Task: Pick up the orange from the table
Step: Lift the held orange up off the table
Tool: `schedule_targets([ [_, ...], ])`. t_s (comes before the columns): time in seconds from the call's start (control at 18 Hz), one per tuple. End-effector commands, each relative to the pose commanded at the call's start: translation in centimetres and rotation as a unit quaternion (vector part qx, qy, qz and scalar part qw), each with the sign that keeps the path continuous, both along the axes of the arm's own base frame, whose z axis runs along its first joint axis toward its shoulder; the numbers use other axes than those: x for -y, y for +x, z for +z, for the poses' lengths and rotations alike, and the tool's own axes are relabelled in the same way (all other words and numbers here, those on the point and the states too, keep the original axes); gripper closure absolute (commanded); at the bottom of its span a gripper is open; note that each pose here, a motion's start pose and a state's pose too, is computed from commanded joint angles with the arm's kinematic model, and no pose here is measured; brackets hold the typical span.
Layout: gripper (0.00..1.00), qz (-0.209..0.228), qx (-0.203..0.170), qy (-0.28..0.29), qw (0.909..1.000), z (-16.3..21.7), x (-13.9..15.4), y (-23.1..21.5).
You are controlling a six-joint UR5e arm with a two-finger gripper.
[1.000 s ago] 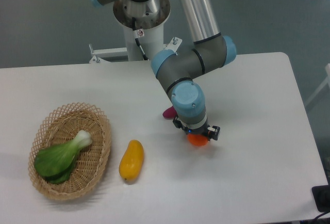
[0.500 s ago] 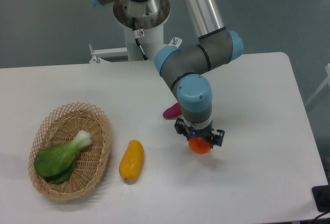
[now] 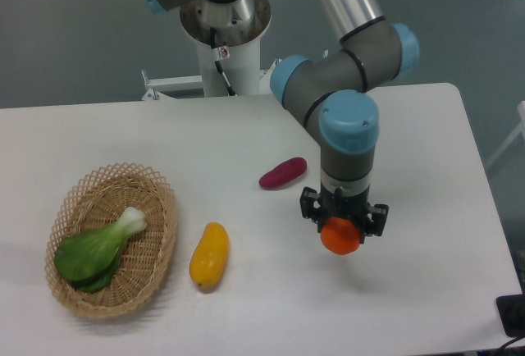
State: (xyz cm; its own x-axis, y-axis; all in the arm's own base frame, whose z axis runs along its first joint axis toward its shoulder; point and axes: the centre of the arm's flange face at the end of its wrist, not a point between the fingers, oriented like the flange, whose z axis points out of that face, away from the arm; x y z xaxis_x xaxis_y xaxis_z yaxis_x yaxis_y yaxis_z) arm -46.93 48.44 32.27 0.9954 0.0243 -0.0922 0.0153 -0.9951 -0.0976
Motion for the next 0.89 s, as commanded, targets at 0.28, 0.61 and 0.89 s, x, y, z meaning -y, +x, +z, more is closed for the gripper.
schedule_targets([
  [0.28, 0.37, -0.008, -0.004, -0.005, 0.9999, 0.33, -0.18, -0.84],
  [0.61, 0.36, -0.047, -0.013, -0.016, 0.9987, 0.83, -0.26, -1.25],
  [0.89, 0.35, -0.047, -0.017, -0.031, 0.9983, 0.45, 0.08, -1.27],
])
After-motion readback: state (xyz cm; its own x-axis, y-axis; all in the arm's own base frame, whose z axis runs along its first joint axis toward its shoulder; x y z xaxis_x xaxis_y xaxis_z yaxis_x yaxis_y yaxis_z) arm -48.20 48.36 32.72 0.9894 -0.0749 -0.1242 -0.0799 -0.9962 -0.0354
